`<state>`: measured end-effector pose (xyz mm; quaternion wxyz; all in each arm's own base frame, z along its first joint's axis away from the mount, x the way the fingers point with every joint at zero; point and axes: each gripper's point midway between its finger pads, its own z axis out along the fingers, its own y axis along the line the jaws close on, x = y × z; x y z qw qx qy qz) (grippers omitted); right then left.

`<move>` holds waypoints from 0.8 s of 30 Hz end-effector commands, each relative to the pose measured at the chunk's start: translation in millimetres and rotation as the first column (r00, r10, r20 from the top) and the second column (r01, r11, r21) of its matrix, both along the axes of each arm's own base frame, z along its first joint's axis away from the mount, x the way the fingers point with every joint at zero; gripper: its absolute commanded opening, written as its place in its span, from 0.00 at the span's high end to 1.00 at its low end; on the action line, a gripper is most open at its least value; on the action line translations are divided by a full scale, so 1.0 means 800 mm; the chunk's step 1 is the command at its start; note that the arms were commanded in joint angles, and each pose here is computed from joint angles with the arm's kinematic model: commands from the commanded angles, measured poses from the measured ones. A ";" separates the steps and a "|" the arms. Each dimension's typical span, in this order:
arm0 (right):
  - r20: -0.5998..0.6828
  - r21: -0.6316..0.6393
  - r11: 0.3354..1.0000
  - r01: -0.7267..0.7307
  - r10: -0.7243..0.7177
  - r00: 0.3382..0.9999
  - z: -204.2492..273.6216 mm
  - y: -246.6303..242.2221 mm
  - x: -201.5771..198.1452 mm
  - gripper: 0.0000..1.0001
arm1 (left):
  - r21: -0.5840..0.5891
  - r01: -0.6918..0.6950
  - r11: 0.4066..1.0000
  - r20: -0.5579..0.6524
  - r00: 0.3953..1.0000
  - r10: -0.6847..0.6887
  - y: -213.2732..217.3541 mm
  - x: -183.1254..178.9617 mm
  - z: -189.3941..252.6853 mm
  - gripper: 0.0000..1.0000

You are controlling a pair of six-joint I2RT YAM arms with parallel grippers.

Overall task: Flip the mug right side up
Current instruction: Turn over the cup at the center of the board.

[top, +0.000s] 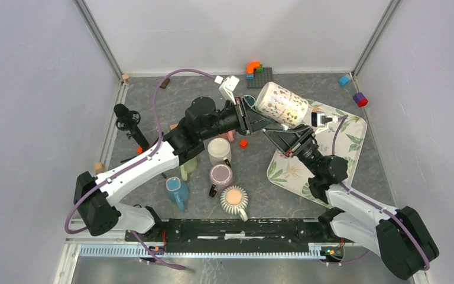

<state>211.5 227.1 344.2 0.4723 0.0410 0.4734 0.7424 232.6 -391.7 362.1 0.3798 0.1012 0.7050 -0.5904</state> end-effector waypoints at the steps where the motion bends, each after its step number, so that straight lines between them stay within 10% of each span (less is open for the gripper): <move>1: 0.145 -0.066 0.993 0.098 -0.088 0.985 0.035 -0.002 0.003 0.93 | -0.124 0.051 0.991 0.108 0.993 -0.037 0.012 -0.024 0.062 0.98; 24: 0.228 -0.515 0.706 0.485 -0.433 0.872 -0.015 -0.045 0.066 1.00 | 0.023 -0.008 1.000 0.100 0.995 0.005 0.009 0.008 -0.021 0.28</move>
